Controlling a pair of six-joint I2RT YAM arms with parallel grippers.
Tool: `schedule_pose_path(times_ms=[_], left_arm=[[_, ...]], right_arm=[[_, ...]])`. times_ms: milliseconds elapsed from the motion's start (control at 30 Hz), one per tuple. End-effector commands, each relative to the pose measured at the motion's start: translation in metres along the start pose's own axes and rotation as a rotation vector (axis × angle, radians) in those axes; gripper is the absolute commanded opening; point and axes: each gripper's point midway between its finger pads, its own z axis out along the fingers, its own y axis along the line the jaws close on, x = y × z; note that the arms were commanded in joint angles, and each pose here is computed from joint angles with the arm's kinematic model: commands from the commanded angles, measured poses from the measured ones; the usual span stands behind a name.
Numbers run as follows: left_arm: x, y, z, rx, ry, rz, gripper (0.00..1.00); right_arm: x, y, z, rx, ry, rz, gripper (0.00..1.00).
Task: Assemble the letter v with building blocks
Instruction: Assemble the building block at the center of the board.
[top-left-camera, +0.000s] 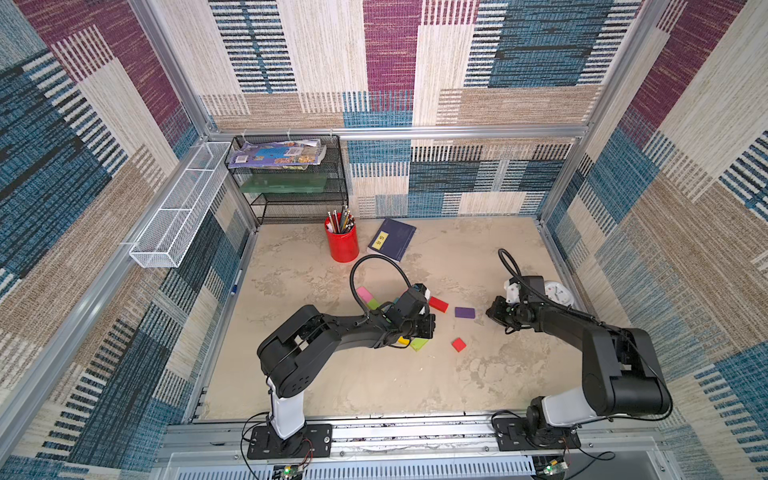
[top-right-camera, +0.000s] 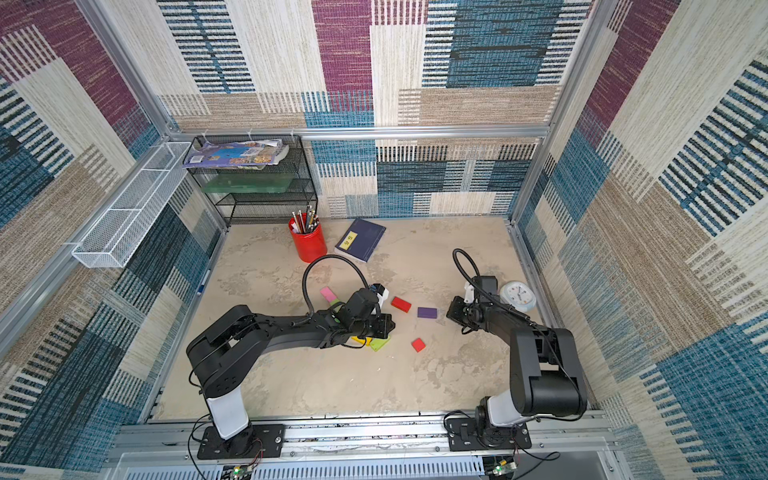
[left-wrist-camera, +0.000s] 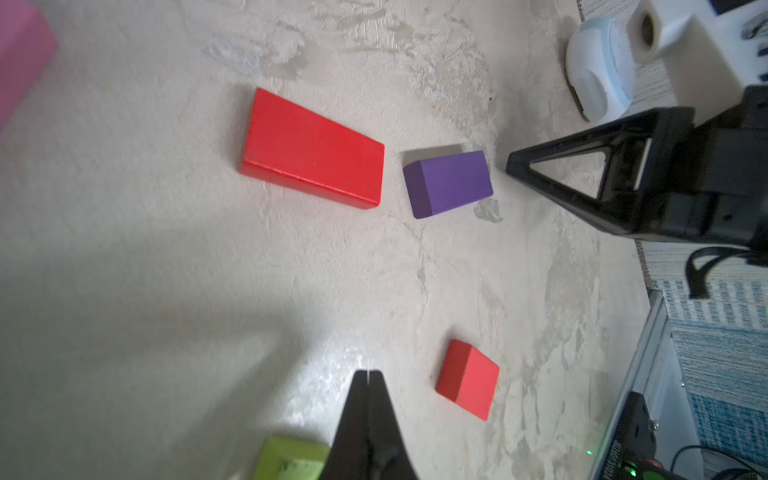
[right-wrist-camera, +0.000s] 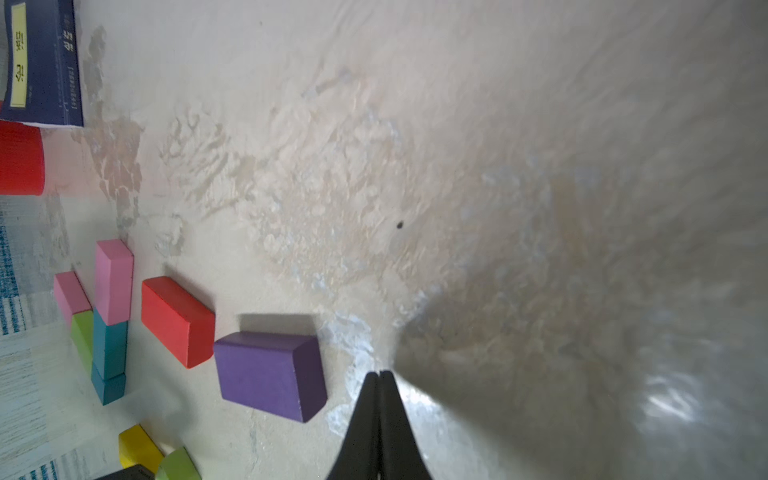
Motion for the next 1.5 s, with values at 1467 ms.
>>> schedule_pose_path(times_ms=[1467], left_arm=[[-0.009, 0.009, 0.028, -0.038, 0.087, 0.004, 0.00]], right_arm=[[0.038, 0.040, 0.024, -0.139, 0.060, -0.054, 0.00]])
